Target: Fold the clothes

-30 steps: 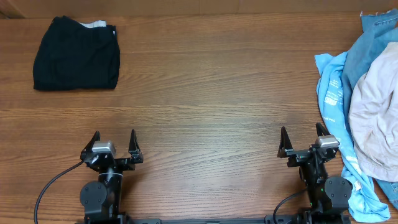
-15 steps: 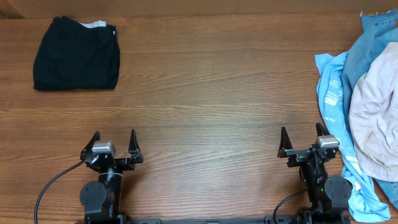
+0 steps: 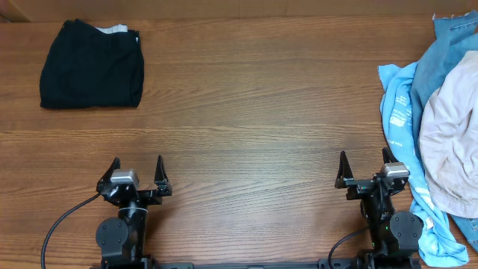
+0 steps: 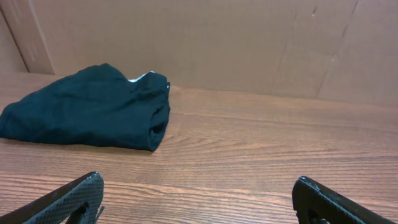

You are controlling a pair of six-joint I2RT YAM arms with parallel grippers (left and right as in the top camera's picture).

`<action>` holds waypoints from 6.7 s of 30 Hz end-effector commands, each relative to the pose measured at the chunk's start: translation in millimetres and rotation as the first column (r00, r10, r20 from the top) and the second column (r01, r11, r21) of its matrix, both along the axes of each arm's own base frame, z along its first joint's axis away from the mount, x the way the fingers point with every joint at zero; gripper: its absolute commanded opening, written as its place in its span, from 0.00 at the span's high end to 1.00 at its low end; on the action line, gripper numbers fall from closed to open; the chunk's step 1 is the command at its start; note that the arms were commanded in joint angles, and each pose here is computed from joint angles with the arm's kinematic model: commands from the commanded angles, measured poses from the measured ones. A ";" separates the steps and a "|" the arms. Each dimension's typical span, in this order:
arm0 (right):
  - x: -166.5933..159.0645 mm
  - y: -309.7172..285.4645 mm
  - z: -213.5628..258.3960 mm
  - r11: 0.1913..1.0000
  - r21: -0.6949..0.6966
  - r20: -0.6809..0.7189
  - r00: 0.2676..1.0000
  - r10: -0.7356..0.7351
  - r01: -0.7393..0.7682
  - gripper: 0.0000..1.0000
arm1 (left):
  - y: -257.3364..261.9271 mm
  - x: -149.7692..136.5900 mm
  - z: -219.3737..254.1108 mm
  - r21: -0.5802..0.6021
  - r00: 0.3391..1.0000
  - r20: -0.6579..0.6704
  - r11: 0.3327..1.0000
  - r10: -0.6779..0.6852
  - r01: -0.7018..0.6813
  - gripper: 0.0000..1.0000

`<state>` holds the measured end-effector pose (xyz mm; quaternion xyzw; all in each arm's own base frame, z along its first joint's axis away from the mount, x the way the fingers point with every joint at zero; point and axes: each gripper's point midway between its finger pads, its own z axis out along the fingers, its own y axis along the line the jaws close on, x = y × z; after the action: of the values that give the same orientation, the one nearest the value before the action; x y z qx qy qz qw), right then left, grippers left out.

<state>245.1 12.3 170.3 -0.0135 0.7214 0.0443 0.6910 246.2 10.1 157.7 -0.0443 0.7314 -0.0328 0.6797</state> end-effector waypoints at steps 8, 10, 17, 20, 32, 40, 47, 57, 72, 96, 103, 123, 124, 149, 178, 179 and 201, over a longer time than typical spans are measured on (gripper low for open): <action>-0.1 -2.4 1.4 1.000 0.001 0.009 1.000 -0.013 0.013 0.00 | 0.9 -0.4 0.4 0.013 1.000 0.006 1.000 0.003 -0.003 0.00; -0.1 -2.4 1.5 1.000 0.001 0.009 1.000 -0.013 0.013 0.00 | 0.9 -0.4 0.4 0.013 1.000 0.006 1.000 0.003 -0.003 0.00; -0.9 4.3 19.3 1.000 -0.001 0.080 0.996 0.026 -0.026 0.00 | 3.8 -0.4 0.6 0.014 1.000 0.007 1.000 0.019 -0.019 0.00; -2.4 10.2 25.7 0.994 0.084 0.091 0.994 0.058 -0.065 0.00 | 3.6 -0.5 0.0 0.002 1.000 0.004 1.000 0.019 -0.019 0.00; 3.0 17.7 113.2 0.988 0.110 0.031 0.994 0.102 -0.105 0.00 | -25.5 -31.2 96.5 0.032 0.991 -0.017 0.990 -0.134 0.134 0.00; 60.2 21.5 181.4 0.984 0.147 -0.234 0.963 0.135 -0.102 0.00 | -29.5 -1.6 146.0 -0.016 0.953 -0.244 0.983 -0.182 0.184 0.00; 131.4 25.6 148.0 0.976 0.204 -0.549 0.817 0.176 -0.073 0.00 | -77.6 60.1 148.2 -0.104 0.752 -0.546 0.920 -0.370 0.377 0.00; 128.7 0.8 119.1 0.983 0.177 -0.646 0.759 0.084 0.042 0.00 | -173.6 96.8 123.7 0.096 0.665 -0.668 0.848 -0.334 0.522 0.00; 42.0 -212.8 69.0 0.331 0.346 -0.838 0.448 -0.312 0.878 0.00 | -211.1 126.4 32.9 -0.029 0.475 -0.798 0.811 -0.371 0.584 0.00; -49.2 -263.0 -81.0 0.040 -0.013 -0.962 -0.001 -0.274 0.999 0.05 | -216.5 138.8 42.0 -0.013 0.523 -0.758 0.811 -0.390 0.586 0.00; -62.3 -257.9 -110.4 0.031 -0.054 -0.958 -0.043 -0.283 0.998 0.22 | -216.5 138.7 42.0 -0.016 0.523 -0.758 0.812 -0.390 0.584 0.00; 88.4 -188.1 143.3 0.643 0.442 -0.680 0.701 -0.214 0.626 0.96 | -207.9 149.4 153.6 0.076 0.684 -0.616 0.835 -0.390 0.545 0.00; 96.1 -165.3 167.0 0.707 0.437 -0.644 0.742 -0.185 0.556 0.96 | -203.0 148.5 166.9 0.093 0.706 -0.600 0.844 -0.375 0.528 0.00; 42.5 197.3 356.5 0.812 0.310 -0.203 0.800 0.564 -0.494 0.96 | -71.6 116.3 246.9 0.218 0.859 -0.510 0.961 -0.039 0.173 0.00; 289.0 68.8 144.8 0.969 0.249 -0.581 0.800 0.148 0.001 0.24 | -198.8 37.9 78.0 -0.096 0.276 -0.880 0.714 -0.387 0.694 0.07; 286.9 62.8 141.0 0.969 0.247 -0.597 0.790 0.139 0.016 0.23 | -209.6 30.5 56.2 -0.098 0.219 -0.904 0.676 -0.366 0.730 0.07; 271.7 40.6 122.0 0.967 0.251 -0.674 0.724 0.145 0.039 0.19 | -239.5 73.6 -84.8 -0.043 0.110 -0.977 0.680 -0.181 0.732 0.73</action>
<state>514.0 52.9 279.3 0.0753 0.9200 0.1530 0.3528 323.8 -227.9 76.6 0.3455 0.9357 -0.0366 0.0618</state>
